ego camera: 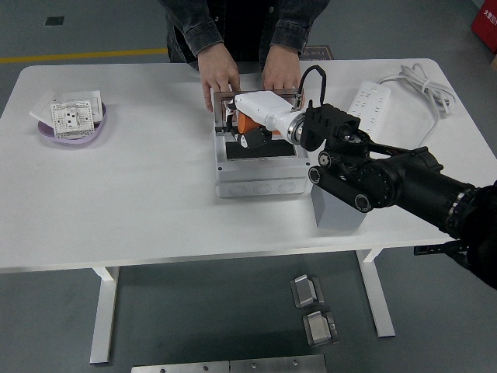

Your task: Pick up the cylinder from the cube,place it in the box,flap close box

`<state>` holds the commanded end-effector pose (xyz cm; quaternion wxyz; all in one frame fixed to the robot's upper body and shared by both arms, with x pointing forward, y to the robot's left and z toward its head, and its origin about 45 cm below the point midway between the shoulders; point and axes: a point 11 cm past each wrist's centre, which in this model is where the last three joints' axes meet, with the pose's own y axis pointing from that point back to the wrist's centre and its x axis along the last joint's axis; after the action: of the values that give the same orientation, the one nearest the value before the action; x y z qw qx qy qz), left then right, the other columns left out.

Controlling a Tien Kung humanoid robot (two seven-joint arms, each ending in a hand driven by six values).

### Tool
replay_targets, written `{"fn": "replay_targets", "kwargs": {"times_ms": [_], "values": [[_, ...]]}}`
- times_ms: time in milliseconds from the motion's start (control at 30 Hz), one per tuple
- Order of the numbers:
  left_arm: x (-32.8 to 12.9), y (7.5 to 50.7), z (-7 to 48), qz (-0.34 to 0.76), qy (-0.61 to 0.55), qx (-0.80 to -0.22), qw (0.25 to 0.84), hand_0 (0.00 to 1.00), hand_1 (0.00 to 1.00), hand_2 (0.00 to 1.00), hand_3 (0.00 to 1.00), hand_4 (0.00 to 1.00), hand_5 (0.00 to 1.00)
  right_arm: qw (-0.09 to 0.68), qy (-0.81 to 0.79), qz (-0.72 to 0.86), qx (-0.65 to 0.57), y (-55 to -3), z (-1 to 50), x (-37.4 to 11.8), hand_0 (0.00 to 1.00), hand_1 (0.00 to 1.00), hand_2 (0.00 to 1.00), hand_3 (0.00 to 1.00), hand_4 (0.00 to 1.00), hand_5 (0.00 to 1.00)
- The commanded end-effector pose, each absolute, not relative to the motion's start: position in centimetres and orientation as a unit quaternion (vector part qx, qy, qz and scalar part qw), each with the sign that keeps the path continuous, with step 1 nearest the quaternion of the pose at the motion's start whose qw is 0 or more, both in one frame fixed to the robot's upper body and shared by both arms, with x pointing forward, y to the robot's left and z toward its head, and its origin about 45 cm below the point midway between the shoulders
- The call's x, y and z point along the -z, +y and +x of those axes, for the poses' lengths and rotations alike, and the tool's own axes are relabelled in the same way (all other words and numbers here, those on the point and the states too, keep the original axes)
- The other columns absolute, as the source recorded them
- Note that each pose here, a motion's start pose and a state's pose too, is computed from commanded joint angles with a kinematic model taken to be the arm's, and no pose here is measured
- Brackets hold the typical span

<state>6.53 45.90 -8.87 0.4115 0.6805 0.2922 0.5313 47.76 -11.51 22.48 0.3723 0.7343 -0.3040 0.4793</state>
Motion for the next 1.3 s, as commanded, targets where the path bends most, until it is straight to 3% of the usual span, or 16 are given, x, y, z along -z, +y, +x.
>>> {"fn": "replay_targets", "kwargs": {"times_ms": [100,133,500,533,700,733,900,933,1100,1133,1300], "values": [[8.9,45.9,6.7,0.68,0.291,-0.532,0.413,0.615,0.576,0.574,0.659,0.708,0.283,0.377,-0.301,0.737,-0.474,-11.8,47.7,-22.1,0.002,0.132,0.231,0.235,0.002,0.002],[8.8,45.9,6.7,0.68,0.291,-0.532,0.413,0.614,0.576,0.574,0.659,0.707,0.283,0.378,-0.3,0.737,-0.473,-11.9,47.7,-22.0,0.077,0.215,0.305,0.299,0.002,0.002],[8.9,45.7,6.7,0.68,0.291,-0.53,0.416,0.615,0.576,0.574,0.659,0.707,0.284,0.381,-0.301,0.744,-0.46,-12.4,47.4,-20.9,0.111,0.225,0.335,0.345,0.008,0.002],[8.9,45.7,6.7,0.68,0.291,-0.53,0.416,0.614,0.576,0.574,0.659,0.706,0.285,0.381,-0.302,0.744,-0.458,-12.5,47.4,-20.9,0.396,0.462,0.565,0.656,0.068,0.196],[8.9,45.9,6.6,0.681,0.291,-0.53,0.414,0.614,0.576,0.574,0.659,0.706,0.285,0.386,-0.308,0.744,-0.45,-13.1,47.5,-20.6,0.396,0.462,0.565,0.656,0.068,0.196],[8.9,45.9,6.5,0.681,0.291,-0.53,0.414,0.614,0.577,0.574,0.659,0.705,0.285,0.387,-0.309,0.744,-0.449,-13.2,47.5,-20.6,0.619,0.625,0.667,0.798,0.271,0.163],[8.9,45.9,6.6,0.681,0.291,-0.53,0.414,0.614,0.577,0.574,0.659,0.705,0.285,0.388,-0.31,0.745,-0.444,-13.5,47.5,-20.3,0.619,0.625,0.667,0.798,0.271,0.163],[8.9,45.9,6.6,0.681,0.291,-0.53,0.414,0.613,0.577,0.574,0.658,0.704,0.286,0.388,-0.31,0.746,-0.443,-13.5,47.5,-20.3,0.814,0.743,0.793,0.945,0.501,0.153],[8.9,45.8,6.6,0.681,0.291,-0.529,0.415,0.613,0.577,0.574,0.658,0.704,0.286,0.387,-0.312,0.748,-0.44,-13.7,47.4,-20.1,0.814,0.743,0.793,0.945,0.501,0.153],[8.9,45.8,6.6,0.681,0.291,-0.529,0.415,0.614,0.576,0.574,0.658,0.704,0.286,0.387,-0.313,0.748,-0.44,-13.7,47.4,-20.1,0.917,0.783,0.834,0.995,0.606,0.166],[8.9,45.6,6.7,0.681,0.291,-0.528,0.417,0.614,0.576,0.574,0.658,0.704,0.286,0.383,-0.32,0.748,-0.438,-14.1,47.3,-20.0,0.917,0.783,0.834,0.995,0.606,0.166]]}}
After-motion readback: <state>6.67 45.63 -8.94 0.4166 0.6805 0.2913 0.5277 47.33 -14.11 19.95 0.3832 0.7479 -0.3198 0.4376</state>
